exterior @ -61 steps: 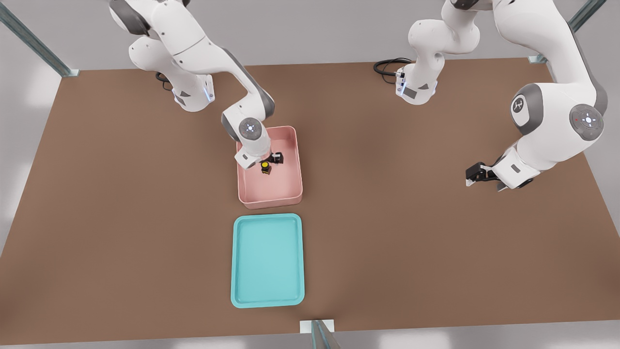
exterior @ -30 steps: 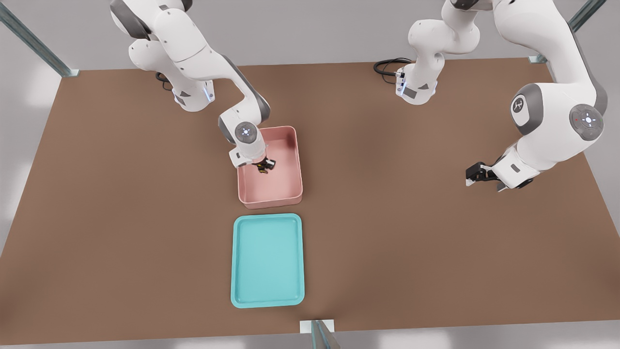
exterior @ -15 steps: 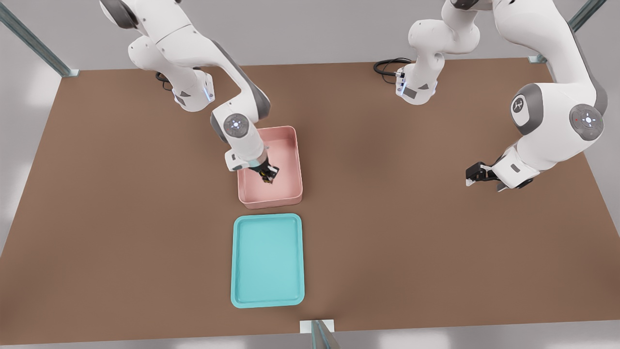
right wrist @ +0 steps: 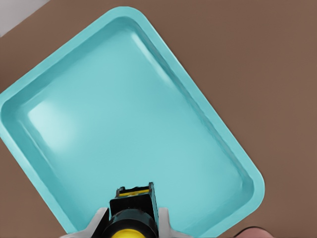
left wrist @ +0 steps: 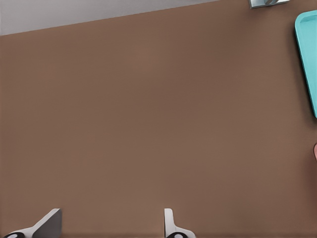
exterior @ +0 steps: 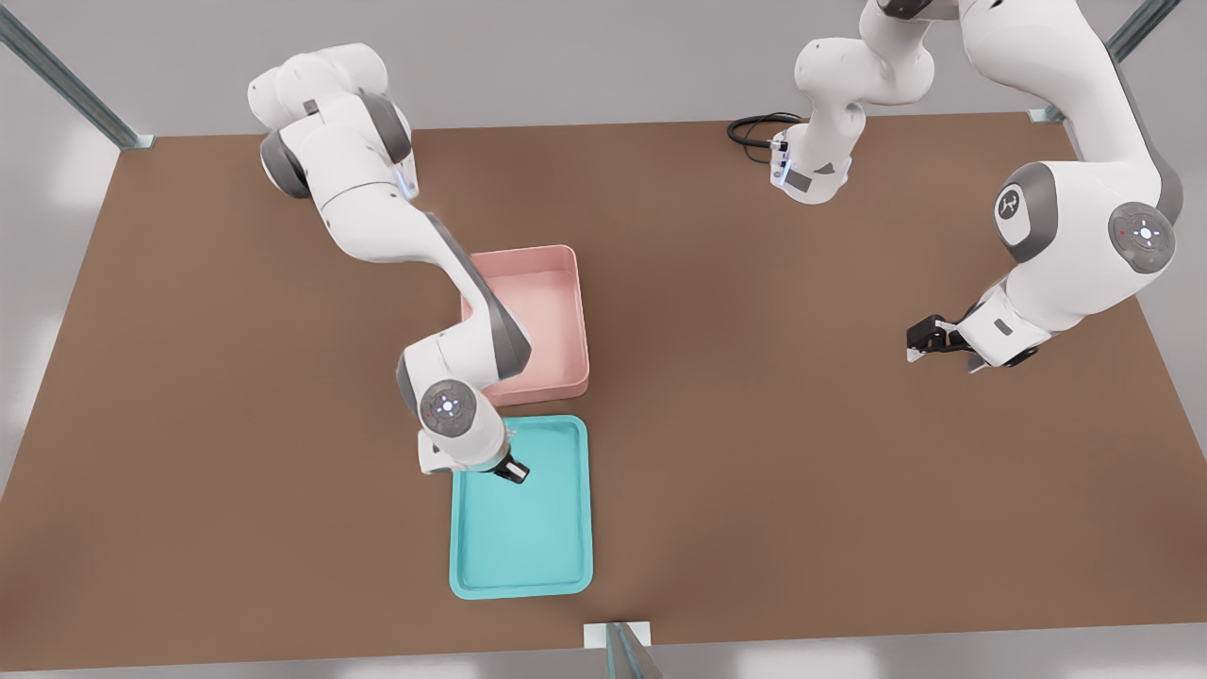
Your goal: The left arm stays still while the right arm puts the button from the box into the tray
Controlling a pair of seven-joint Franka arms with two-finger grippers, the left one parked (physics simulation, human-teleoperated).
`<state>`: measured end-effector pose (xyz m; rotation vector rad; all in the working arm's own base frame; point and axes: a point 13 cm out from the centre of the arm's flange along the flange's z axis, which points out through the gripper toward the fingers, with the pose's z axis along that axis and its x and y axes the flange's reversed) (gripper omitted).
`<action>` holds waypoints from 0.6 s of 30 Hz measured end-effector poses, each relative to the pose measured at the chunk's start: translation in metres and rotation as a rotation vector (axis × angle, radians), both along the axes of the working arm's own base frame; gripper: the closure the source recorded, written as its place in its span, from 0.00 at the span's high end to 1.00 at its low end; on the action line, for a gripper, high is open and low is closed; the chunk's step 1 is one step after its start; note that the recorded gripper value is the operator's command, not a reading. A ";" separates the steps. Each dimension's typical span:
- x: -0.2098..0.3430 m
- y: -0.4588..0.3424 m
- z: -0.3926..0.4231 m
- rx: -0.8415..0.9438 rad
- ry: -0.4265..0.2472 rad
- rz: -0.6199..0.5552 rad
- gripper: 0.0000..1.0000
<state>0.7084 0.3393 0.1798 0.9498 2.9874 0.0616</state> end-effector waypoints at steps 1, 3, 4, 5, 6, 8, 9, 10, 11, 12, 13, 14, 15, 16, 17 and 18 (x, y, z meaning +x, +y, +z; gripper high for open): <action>0.002 -0.003 -0.014 -0.007 0.011 -0.003 0.48; 0.006 -0.005 -0.038 -0.015 0.023 -0.006 0.49; 0.007 -0.004 -0.046 -0.016 0.026 -0.006 0.49; 0.008 -0.003 -0.053 -0.016 0.026 -0.005 0.49; 0.008 -0.003 -0.060 -0.016 0.026 -0.005 0.50; 0.010 -0.002 -0.067 -0.015 0.021 -0.005 0.75; 0.011 -0.002 -0.068 -0.015 0.018 -0.005 1.00; 0.012 -0.003 -0.068 -0.014 0.013 -0.006 1.00; 0.015 -0.004 -0.066 -0.013 0.005 -0.008 1.00; 0.018 -0.004 -0.059 -0.010 -0.007 -0.009 1.00; 0.021 -0.001 -0.036 0.004 -0.028 -0.009 1.00; 0.024 -0.003 -0.009 0.015 -0.042 -0.010 1.00; 0.022 -0.016 0.023 0.022 -0.041 -0.015 1.00; 0.006 -0.047 0.046 0.011 -0.005 -0.021 1.00; -0.018 -0.092 0.069 0.000 0.034 -0.030 1.00; -0.045 -0.148 0.095 -0.004 0.063 -0.055 1.00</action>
